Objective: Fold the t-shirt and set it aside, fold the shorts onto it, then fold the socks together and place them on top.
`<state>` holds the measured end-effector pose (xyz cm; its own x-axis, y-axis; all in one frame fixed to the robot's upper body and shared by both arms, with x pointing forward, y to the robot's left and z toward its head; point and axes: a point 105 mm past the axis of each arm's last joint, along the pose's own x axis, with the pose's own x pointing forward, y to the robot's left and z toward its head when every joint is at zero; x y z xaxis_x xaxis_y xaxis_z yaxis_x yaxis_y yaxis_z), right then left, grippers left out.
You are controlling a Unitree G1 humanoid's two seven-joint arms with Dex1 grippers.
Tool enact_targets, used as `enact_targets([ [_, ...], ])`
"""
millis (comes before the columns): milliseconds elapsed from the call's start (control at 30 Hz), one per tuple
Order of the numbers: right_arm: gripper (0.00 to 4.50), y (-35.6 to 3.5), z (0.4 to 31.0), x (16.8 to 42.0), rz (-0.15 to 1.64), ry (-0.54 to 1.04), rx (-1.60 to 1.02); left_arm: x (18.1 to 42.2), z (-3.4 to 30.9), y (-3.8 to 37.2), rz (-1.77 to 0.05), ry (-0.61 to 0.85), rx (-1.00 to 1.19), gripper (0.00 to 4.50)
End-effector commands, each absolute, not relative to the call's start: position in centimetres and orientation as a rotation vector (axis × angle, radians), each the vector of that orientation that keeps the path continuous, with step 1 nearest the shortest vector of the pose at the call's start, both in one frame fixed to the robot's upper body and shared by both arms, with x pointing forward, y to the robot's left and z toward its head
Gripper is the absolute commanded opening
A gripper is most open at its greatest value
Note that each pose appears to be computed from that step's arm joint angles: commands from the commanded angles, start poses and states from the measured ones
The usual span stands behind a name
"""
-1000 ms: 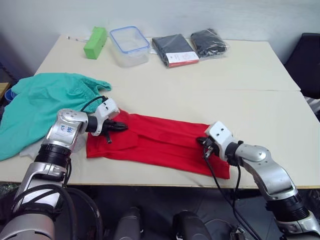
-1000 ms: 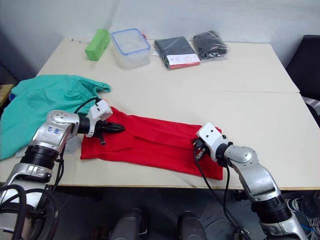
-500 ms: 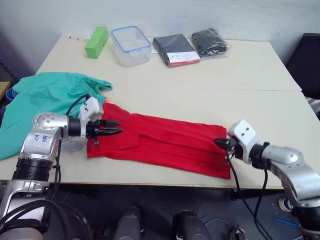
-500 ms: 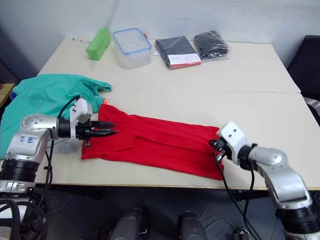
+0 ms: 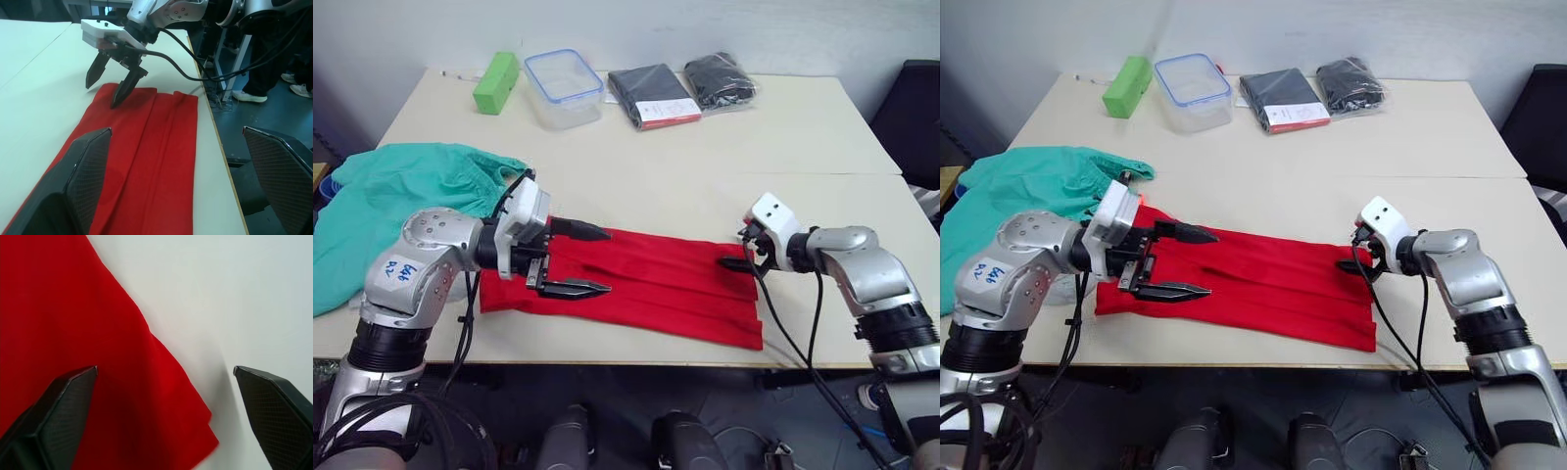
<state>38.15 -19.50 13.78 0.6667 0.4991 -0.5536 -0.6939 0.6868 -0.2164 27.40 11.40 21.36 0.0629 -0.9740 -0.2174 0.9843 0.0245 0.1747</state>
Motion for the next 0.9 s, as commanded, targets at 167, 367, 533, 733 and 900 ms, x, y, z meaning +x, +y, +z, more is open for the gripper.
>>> enact_targets([
  [167, 3.89, -18.5, 13.7, 38.4, 0.763, 0.542, -0.416, 27.0, 21.7, 11.9, -1.452, 0.006, 0.401, 4.50],
  [367, 1.78, -18.0, 13.5, 38.0, 0.810, 0.569, -0.470, 27.0, 21.7, 12.1, -1.421, -0.002, 0.405, 4.50],
  [533, 0.07, -18.2, 13.6, 38.2, 0.815, 0.575, -0.521, 27.1, 21.5, 12.4, -1.403, -0.003, 0.416, 4.50],
  [733, 0.02, -18.4, 16.5, 41.1, 0.779, 0.462, -0.738, 27.4, 21.2, 12.3, -1.395, -0.008, 0.443, 4.50],
  [900, 0.02, -17.5, 18.7, 44.0, 0.746, 0.376, -0.893, 27.7, 21.0, 12.3, -1.388, -0.013, 0.453, 4.50],
])
